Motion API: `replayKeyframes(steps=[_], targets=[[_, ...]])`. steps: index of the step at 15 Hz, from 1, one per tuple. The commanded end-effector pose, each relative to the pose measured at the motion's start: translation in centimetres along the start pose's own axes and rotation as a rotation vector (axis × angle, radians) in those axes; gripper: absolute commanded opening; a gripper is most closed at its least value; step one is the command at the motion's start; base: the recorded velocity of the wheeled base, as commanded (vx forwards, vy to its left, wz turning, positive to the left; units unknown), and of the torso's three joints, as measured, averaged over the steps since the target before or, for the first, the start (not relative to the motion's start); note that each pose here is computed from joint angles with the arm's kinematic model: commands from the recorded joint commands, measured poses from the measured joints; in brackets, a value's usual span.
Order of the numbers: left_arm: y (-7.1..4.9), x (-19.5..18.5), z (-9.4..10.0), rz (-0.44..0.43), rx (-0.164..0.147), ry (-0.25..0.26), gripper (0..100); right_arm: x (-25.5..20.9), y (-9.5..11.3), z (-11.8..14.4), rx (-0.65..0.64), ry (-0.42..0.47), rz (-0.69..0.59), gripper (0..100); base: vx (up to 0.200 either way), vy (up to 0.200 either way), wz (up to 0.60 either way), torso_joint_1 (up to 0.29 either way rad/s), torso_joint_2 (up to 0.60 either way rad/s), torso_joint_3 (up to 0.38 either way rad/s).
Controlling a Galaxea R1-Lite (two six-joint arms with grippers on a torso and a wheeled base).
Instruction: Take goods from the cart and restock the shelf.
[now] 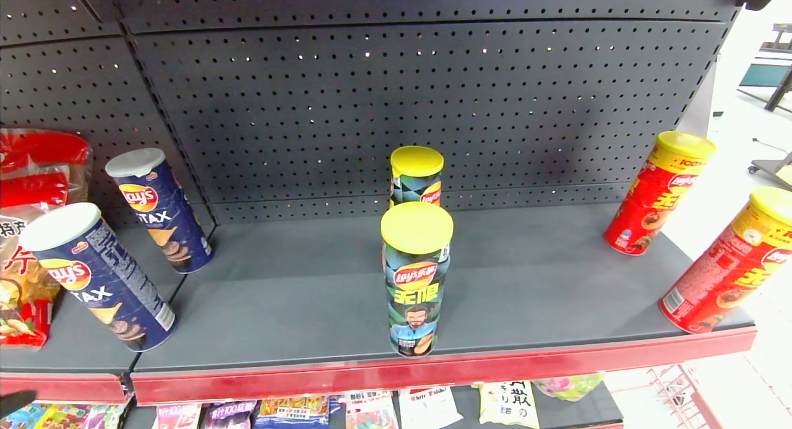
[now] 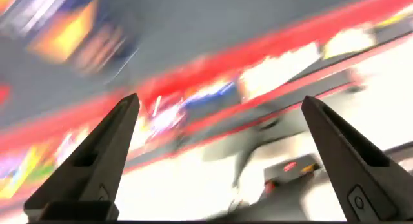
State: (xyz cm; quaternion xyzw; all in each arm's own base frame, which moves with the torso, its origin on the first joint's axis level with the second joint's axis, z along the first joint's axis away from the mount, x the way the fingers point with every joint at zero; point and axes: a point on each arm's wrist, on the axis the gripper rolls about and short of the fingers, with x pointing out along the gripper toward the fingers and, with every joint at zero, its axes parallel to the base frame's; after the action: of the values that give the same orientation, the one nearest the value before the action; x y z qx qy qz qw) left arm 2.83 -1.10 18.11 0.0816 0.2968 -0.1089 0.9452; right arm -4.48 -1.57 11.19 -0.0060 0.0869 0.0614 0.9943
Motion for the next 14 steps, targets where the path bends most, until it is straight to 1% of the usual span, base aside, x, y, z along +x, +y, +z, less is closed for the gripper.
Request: replayKeyframes(steps=[1, 2, 3, 4, 5, 6, 7, 8, 9, 10, 11, 12, 13, 14], targets=[[1.6, -4.7, -5.6, 0.276, -0.184, -0.082, 100, 0.8, 0.5, 0.7, 0.021, 0.085, -0.112, 100, 0.000, 0.000, 0.00, 0.000, 0.00, 0.000], [1.5, -4.7, -5.7, 0.284, -0.188, -0.080, 100, 0.8, 0.5, 0.7, 0.022, 0.087, -0.115, 100, 0.000, 0.000, 0.00, 0.000, 0.00, 0.000], [0.5, -4.7, -7.1, 0.438, -0.294, -0.075, 100, 1.1, 0.8, -1.0, 0.015, 0.104, -0.151, 100, 0.000, 0.000, 0.00, 0.000, 0.00, 0.000], [0.1, -4.5, -8.4, 0.433, -0.312, -0.101, 100, 1.4, 0.8, -1.5, 0.005, 0.117, -0.151, 100, 0.000, 0.000, 0.00, 0.000, 0.00, 0.000], [-0.2, -4.4, -10.1, 0.339, -0.295, -0.192, 100, 1.5, 0.8, -1.5, 0.005, 0.098, -0.140, 100, 0.000, 0.000, 0.00, 0.000, 0.00, 0.000], [-0.4, -3.8, -10.9, 0.289, -0.266, -0.231, 100, 1.7, 0.9, -1.5, 0.006, 0.082, -0.109, 100, 0.000, 0.000, 0.00, 0.000, 0.00, 0.000], [-0.3, -2.7, -10.1, 0.270, -0.303, -0.323, 100, 2.1, 1.0, -1.7, 0.013, 0.051, -0.053, 100, 0.000, 0.000, 0.00, 0.000, 0.00, 0.000], [-0.2, -1.1, -9.8, 0.233, -0.311, -0.436, 100, 2.5, 1.0, -1.8, 0.015, 0.012, -0.051, 100, 0.000, 0.000, 0.00, 0.000, 0.00, 0.000], [-0.3, 0.1, -9.9, 0.211, -0.302, -0.498, 100, 2.7, 1.0, -1.9, 0.012, -0.009, -0.051, 100, 0.000, 0.000, 0.00, 0.000, 0.00, 0.000], [-0.3, 1.9, -10.8, 0.211, -0.279, -0.565, 100, 2.9, 0.9, -2.0, 0.012, -0.040, -0.062, 100, 0.000, 0.000, 0.00, 0.000, 0.00, 0.000], [-0.3, 1.9, -10.7, 0.214, -0.281, -0.551, 100, 3.0, 0.8, -2.0, 0.017, -0.061, -0.149, 100, 0.000, 0.000, 0.00, 0.000, 0.00, 0.000], [-0.3, 1.9, -10.8, 0.217, -0.273, -0.542, 100, 3.0, 0.6, -2.0, 0.022, -0.062, -0.204, 100, 0.000, 0.000, 0.00, 0.000, 0.00, 0.000], [-0.3, 1.9, -10.8, 0.225, -0.274, -0.543, 100, 3.1, 0.6, -2.1, 0.024, -0.062, -0.213, 100, 0.000, 0.000, 0.00, 0.000, 0.00, 0.000], [-0.3, 1.9, -10.8, 0.242, -0.278, -0.545, 100, 3.2, 0.6, -2.2, 0.026, -0.068, -0.196, 100, 0.000, 0.000, 0.00, 0.000, 0.00, 0.000]])
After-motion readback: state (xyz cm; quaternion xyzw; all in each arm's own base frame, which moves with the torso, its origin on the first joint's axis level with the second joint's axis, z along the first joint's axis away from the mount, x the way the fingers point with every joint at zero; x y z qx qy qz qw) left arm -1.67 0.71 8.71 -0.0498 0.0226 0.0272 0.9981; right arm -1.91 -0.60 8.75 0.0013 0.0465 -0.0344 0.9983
